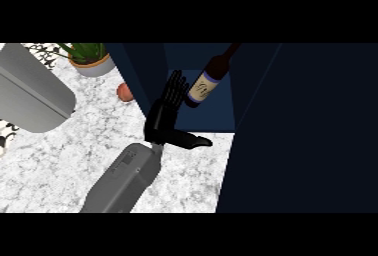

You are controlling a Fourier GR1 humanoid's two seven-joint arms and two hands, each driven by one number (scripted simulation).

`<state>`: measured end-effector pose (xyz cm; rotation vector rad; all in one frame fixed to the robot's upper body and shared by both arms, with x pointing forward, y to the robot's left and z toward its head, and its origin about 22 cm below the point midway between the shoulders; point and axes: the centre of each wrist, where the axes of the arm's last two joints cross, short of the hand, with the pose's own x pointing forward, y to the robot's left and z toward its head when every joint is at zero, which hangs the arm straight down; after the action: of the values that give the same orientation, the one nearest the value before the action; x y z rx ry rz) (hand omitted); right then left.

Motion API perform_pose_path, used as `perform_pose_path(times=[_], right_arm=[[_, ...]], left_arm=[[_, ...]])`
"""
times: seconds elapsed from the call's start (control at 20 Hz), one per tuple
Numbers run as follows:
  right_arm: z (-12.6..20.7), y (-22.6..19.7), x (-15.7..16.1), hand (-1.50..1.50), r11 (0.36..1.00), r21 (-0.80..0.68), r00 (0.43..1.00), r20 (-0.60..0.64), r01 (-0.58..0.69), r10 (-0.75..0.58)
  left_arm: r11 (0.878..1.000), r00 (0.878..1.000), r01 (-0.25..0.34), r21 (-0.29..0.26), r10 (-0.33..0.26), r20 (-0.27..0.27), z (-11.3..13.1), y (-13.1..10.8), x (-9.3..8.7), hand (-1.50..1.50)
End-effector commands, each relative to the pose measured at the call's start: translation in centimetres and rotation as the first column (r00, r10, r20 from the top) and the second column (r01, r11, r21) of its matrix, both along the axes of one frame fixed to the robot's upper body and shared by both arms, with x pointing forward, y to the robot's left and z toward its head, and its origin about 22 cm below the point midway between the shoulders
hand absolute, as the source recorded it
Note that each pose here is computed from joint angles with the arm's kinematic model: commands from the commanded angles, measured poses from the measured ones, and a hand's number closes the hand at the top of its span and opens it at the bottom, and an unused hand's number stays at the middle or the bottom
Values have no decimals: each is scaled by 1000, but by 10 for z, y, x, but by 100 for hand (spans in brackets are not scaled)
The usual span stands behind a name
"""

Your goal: Pick up the wine, place it into the cabinet and close the cabinet

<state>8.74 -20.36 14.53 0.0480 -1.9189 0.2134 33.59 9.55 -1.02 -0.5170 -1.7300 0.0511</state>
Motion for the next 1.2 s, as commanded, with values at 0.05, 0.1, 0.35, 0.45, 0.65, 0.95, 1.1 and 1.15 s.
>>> perform_pose_path(times=[0.05,0.1,0.35,0.45,0.65,0.95,1.1,1.15], right_arm=[[43,-2,-26,-150,995,98,999,8,-37,36],[40,0,-23,-150,995,89,999,4,-45,45],[44,-3,-33,-150,996,59,997,10,-73,73],[52,-5,-29,-150,995,24,995,11,-99,98],[40,0,-26,-150,987,1,987,-4,-163,163],[33,1,-23,-150,930,-4,927,-71,-369,368],[40,4,-36,150,872,-39,870,-96,-488,483],[37,3,-35,150,855,-56,855,-96,-516,510]], left_arm=[[999,1000,-5,-35,5,-10,2,15,-35,-150],[1000,1000,5,-31,-5,-14,-7,29,-49,-150],[996,999,-23,-82,21,-24,-10,43,-81,-150],[994,999,-26,-102,23,-28,-6,53,-92,-150],[994,998,-59,-97,58,-17,-9,77,-96,-150],[994,996,-74,-83,77,40,0,110,-103,-150],[994,994,-103,-29,104,42,-12,144,-115,-150],[992,989,-115,-48,119,84,1,154,-108,-150]])
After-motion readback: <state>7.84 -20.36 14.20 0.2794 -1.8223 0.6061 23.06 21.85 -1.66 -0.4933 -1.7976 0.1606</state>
